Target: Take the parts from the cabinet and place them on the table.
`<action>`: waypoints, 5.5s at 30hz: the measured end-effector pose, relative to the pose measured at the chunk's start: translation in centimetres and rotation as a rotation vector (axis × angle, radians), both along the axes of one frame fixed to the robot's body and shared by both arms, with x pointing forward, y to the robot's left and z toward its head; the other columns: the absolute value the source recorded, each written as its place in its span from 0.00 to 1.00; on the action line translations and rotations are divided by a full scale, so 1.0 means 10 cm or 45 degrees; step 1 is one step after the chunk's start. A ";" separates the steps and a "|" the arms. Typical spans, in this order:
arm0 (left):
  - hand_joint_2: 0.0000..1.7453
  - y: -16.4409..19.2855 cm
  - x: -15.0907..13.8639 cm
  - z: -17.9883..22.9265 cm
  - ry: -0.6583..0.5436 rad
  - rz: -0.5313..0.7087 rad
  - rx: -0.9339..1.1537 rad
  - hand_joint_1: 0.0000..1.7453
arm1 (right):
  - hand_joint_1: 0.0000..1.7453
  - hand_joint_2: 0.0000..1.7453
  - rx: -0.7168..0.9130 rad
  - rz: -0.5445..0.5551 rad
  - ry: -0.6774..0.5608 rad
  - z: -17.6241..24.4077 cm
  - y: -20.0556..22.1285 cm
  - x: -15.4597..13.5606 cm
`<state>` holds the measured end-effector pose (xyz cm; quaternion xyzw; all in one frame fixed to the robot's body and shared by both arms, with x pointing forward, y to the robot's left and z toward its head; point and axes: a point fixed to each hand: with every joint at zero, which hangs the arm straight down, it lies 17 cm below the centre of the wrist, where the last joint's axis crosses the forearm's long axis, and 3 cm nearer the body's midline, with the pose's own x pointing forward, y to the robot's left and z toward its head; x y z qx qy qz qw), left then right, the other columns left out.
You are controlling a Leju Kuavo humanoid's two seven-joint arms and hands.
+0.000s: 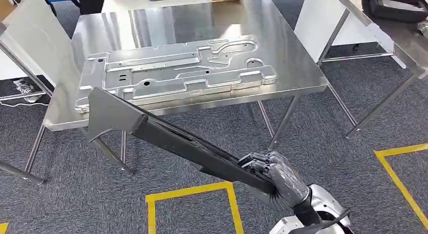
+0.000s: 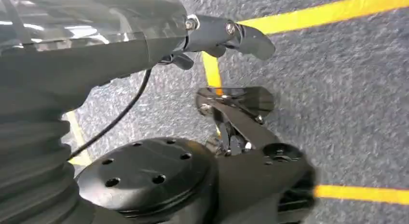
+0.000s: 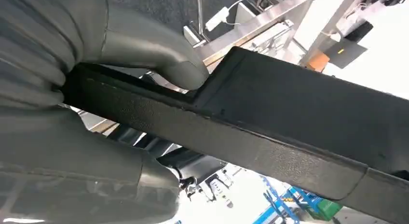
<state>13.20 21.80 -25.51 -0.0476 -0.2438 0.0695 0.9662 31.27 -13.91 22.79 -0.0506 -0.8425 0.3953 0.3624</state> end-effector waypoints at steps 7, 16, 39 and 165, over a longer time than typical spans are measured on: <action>1.00 0.04 0.02 0.00 -0.011 0.018 0.016 0.00 | 1.00 1.00 0.008 0.014 -0.022 0.07 0.05 0.03; 1.00 0.15 0.08 0.02 -0.046 0.066 0.035 0.00 | 1.00 1.00 0.031 0.039 -0.022 0.10 0.06 0.09; 1.00 0.36 0.06 -0.01 -0.026 0.141 0.069 0.00 | 1.00 1.00 0.052 0.039 -0.031 0.13 0.04 0.14; 1.00 -0.09 0.37 0.11 -0.102 -0.113 0.029 0.00 | 1.00 1.00 -1.012 -0.073 -0.043 -0.98 0.82 1.98</action>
